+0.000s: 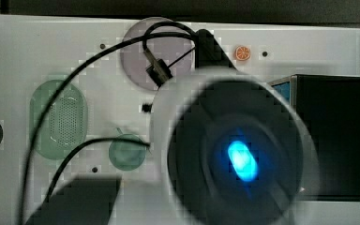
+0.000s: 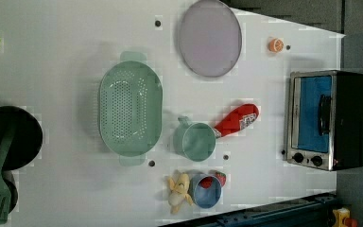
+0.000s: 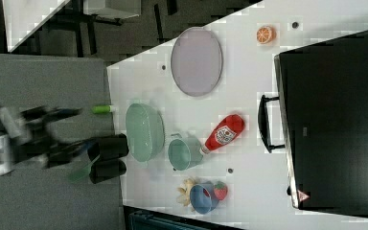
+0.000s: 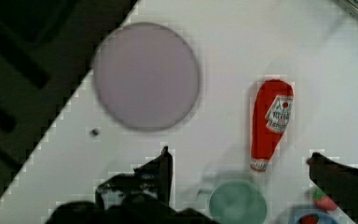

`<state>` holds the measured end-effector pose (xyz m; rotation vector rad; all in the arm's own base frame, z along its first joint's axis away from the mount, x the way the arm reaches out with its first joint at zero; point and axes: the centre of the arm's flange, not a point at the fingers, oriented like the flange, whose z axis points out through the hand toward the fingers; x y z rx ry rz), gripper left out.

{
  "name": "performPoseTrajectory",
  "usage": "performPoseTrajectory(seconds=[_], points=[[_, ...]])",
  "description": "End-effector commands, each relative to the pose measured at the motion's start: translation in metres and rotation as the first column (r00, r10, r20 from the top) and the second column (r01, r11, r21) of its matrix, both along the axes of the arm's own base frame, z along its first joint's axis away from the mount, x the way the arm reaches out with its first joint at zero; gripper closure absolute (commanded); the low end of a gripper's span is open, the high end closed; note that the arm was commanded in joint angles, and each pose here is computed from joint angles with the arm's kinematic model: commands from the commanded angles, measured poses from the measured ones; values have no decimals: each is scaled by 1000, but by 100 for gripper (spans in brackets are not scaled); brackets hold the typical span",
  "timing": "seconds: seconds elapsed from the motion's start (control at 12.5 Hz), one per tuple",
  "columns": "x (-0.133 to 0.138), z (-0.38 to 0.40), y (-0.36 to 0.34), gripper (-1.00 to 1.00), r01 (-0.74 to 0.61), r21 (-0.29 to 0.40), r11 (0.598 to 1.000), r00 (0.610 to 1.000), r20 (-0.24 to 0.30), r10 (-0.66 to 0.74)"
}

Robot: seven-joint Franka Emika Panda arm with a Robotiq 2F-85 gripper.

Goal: Pick Ketchup from oven and place it on table.

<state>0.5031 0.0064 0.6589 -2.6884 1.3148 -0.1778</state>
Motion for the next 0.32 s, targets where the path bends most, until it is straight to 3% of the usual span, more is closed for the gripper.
performPoseTrajectory(seconds=[0.08, 0.32], points=[[-2, -35, -14, -100, 58, -31, 998, 975, -211, -63], [-3, -30, -16, -100, 61, -30, 998, 975, -212, -66]])
